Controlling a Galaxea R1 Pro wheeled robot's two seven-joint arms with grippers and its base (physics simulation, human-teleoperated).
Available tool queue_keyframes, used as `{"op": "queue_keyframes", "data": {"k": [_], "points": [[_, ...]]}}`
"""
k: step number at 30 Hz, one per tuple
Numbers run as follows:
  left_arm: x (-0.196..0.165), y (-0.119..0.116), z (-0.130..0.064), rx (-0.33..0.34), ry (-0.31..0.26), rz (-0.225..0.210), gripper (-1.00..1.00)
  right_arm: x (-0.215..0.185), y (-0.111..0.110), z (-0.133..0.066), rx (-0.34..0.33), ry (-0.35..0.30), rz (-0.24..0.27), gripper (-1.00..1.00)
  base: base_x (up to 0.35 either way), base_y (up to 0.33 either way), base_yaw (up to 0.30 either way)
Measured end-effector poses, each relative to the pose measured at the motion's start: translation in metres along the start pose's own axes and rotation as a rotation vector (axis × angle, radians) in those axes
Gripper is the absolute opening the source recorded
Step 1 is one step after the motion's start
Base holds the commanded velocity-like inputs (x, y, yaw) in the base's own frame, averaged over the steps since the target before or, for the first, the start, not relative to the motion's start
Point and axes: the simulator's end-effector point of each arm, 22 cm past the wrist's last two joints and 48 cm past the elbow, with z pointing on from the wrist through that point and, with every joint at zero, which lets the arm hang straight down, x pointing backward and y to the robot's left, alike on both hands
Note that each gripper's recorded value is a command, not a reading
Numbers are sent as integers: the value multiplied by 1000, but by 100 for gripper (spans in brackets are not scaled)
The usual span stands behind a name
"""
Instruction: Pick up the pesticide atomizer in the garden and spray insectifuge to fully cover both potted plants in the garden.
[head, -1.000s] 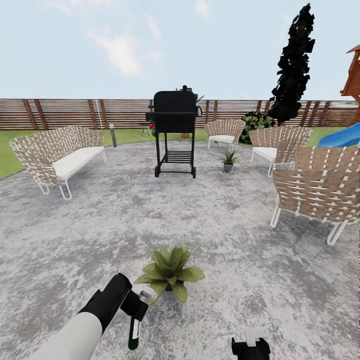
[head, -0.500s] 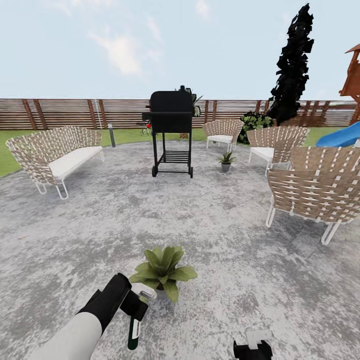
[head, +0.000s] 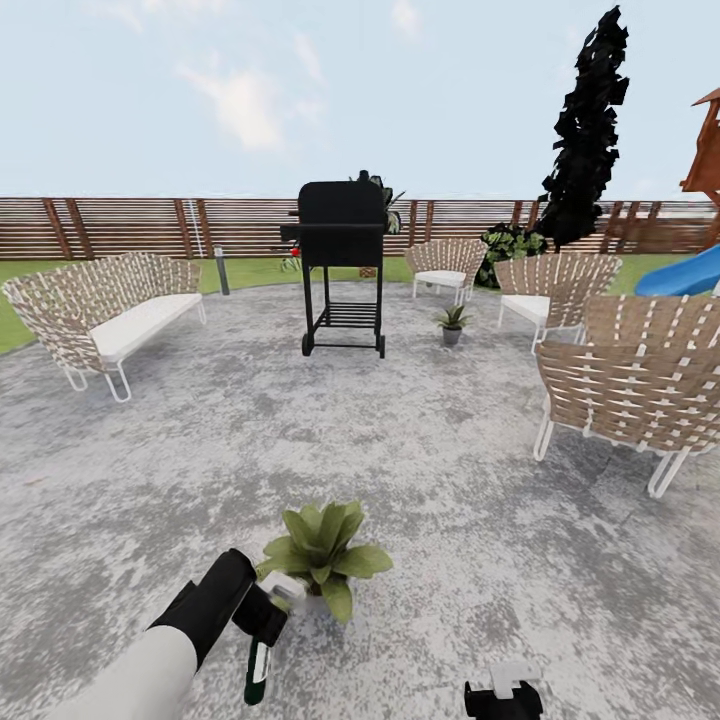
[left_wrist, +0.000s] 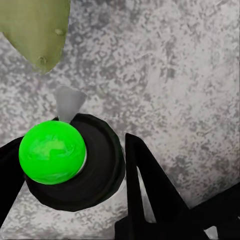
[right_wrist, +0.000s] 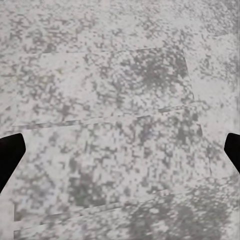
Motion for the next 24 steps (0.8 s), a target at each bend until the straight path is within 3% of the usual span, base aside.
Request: {"op": "queue_keyframes", "data": {"k": [4,9,11,14,16,24], "points": [[17,23,3,-51,18,-31,-100,0,0,0,0,0,0,100,0,0,0],[35,26,12,-88,40,-49,-100,0,0,0,-1,0,0,100,0,0,0],[33,21,14,-82,36,-52,-100,0,0,0,-1,0,0,100,0,0,0],[5,-23,16,-31,-2,-33,-100,0,-1,0,1,0,0,100,0,0,0],[3,-28,15,-33,7,-29,-100,0,-1,0,1,0,0,100,0,0,0],[53,37,10,-94,85,-138,-100,-1,3,0,-5,-2,8,100,0,0,0]]}}
